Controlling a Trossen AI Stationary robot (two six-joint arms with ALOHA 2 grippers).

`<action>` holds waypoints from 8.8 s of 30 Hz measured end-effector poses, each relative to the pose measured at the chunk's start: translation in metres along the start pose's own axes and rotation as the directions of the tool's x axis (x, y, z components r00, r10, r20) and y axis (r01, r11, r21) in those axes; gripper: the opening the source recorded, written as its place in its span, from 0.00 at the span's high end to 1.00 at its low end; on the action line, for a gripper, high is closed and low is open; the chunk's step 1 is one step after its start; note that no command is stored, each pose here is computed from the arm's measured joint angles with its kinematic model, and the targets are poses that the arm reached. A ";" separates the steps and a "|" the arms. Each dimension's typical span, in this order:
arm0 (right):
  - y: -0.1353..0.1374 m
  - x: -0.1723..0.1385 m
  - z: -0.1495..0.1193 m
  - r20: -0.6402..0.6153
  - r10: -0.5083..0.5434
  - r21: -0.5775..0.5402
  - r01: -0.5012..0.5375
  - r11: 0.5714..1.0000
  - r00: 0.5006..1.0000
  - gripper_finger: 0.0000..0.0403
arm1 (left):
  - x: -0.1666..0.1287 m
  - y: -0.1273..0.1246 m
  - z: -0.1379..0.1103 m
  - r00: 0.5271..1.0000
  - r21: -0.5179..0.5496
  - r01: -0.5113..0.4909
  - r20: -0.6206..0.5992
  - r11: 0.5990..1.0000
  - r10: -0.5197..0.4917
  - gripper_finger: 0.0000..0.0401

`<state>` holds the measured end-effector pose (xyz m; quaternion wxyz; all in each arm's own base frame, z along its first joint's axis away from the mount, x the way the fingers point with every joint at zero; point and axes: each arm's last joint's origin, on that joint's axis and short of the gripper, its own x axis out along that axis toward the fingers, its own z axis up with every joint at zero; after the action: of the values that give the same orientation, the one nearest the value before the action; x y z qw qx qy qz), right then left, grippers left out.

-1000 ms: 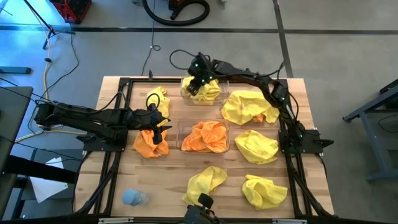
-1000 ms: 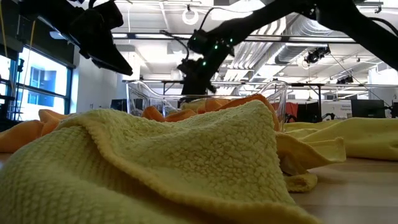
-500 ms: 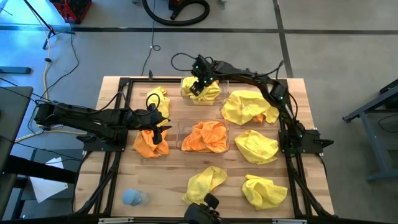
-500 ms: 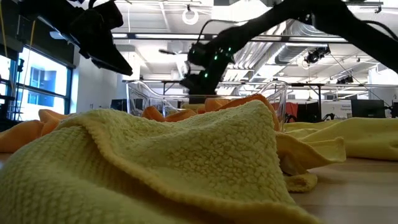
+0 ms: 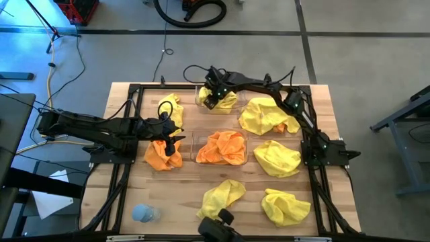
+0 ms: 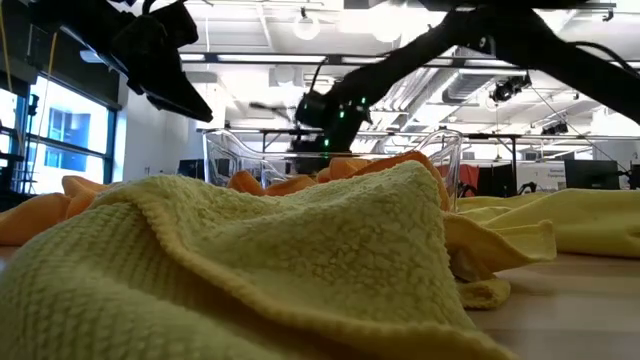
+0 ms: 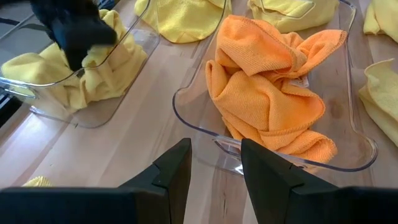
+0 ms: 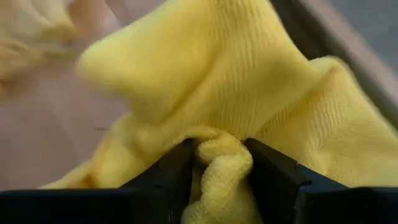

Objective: Sort microfiber towel by color & place in baskets
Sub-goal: Put the yellow microfiber towel into the top transparent bin

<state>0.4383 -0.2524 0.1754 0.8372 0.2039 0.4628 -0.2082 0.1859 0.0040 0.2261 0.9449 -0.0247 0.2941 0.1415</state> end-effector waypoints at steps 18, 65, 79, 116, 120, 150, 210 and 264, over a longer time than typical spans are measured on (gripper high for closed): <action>0.022 -0.146 0.008 0.092 0.021 -0.043 -0.017 0.999 0.995 0.64 | 0.000 0.000 0.000 1.000 -0.007 0.000 -0.001 1.000 0.000 0.68; -0.094 -0.195 -0.252 -0.397 -0.471 0.538 0.616 0.576 0.788 0.64 | 0.000 0.000 -0.002 1.000 -0.037 -0.004 -0.021 0.999 0.003 0.68; -0.100 -0.166 -0.268 -0.459 -0.397 0.530 0.603 0.596 0.795 0.64 | 0.000 0.000 -0.002 1.000 -0.037 -0.004 -0.021 0.999 0.003 0.68; -0.050 -0.266 -0.226 0.165 -0.467 0.526 0.323 0.787 0.869 1.00 | 0.000 0.000 -0.002 1.000 -0.045 -0.004 -0.021 0.999 0.003 0.68; -0.036 -0.285 -0.198 0.368 -0.409 0.488 0.201 0.849 0.835 1.00 | 0.000 0.000 -0.002 1.000 -0.045 -0.004 -0.020 0.999 0.003 0.68; 0.058 -0.313 0.014 0.659 -0.167 0.108 0.128 0.986 0.733 1.00 | 0.000 0.000 -0.003 1.000 -0.034 -0.005 -0.027 0.999 0.004 0.68; 0.004 -0.172 -0.025 0.159 -0.160 0.147 0.137 0.980 0.974 1.00 | 0.000 0.000 -0.003 1.000 -0.048 -0.006 -0.028 0.999 0.005 0.68; -0.015 -0.083 -0.036 -0.225 -0.405 -0.196 0.366 0.910 0.886 0.69 | 0.000 0.000 -0.003 1.000 -0.050 -0.006 -0.028 0.999 0.004 0.68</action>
<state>0.3649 -0.2324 0.2262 0.7235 0.0708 0.6142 -0.3072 0.1843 0.0040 0.2239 0.9395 -0.0496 0.3036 0.1509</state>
